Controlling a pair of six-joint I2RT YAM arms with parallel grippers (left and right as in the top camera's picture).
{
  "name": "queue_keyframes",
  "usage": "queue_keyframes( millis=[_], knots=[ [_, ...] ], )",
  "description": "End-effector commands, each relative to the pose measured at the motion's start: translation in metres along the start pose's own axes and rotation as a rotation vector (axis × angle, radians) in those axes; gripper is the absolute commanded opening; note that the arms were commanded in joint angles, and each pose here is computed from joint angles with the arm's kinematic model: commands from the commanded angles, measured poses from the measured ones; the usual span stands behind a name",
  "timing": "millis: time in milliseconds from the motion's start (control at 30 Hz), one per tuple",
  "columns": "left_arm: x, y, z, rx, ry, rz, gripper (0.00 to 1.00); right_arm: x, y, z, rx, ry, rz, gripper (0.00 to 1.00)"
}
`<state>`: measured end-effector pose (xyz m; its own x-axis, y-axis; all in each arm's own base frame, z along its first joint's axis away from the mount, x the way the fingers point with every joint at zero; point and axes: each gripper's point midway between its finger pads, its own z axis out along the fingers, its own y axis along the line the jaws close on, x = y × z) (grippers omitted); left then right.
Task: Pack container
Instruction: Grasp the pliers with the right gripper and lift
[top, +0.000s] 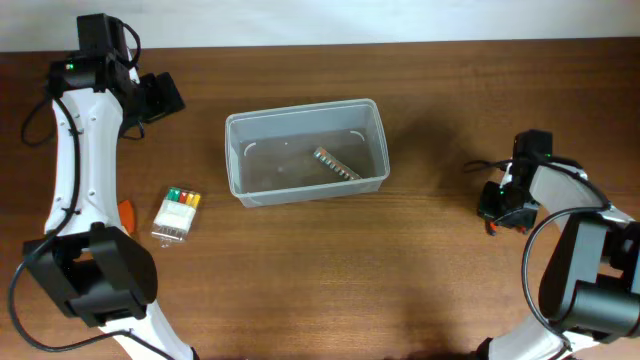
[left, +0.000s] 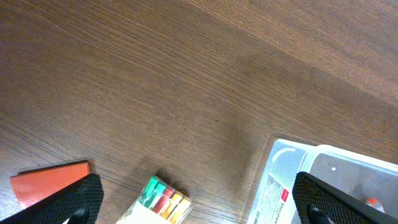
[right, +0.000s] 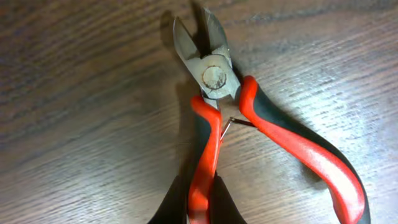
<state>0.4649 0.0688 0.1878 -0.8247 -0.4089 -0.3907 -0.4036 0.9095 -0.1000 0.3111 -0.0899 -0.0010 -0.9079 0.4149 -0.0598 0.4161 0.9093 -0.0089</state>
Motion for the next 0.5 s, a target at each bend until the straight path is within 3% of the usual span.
queue_keyframes(
  millis=[0, 467],
  knots=[
    [-0.006, 0.000, -0.010, 0.003, -0.028, 0.002, 0.99, -0.020, -0.002, -0.013, 0.015, -0.034, 0.007, 0.04],
    [-0.006, 0.000, -0.010, 0.003, -0.028, 0.002, 0.99, -0.095, 0.024, -0.134, -0.015, -0.226, -0.124, 0.04]
  ],
)
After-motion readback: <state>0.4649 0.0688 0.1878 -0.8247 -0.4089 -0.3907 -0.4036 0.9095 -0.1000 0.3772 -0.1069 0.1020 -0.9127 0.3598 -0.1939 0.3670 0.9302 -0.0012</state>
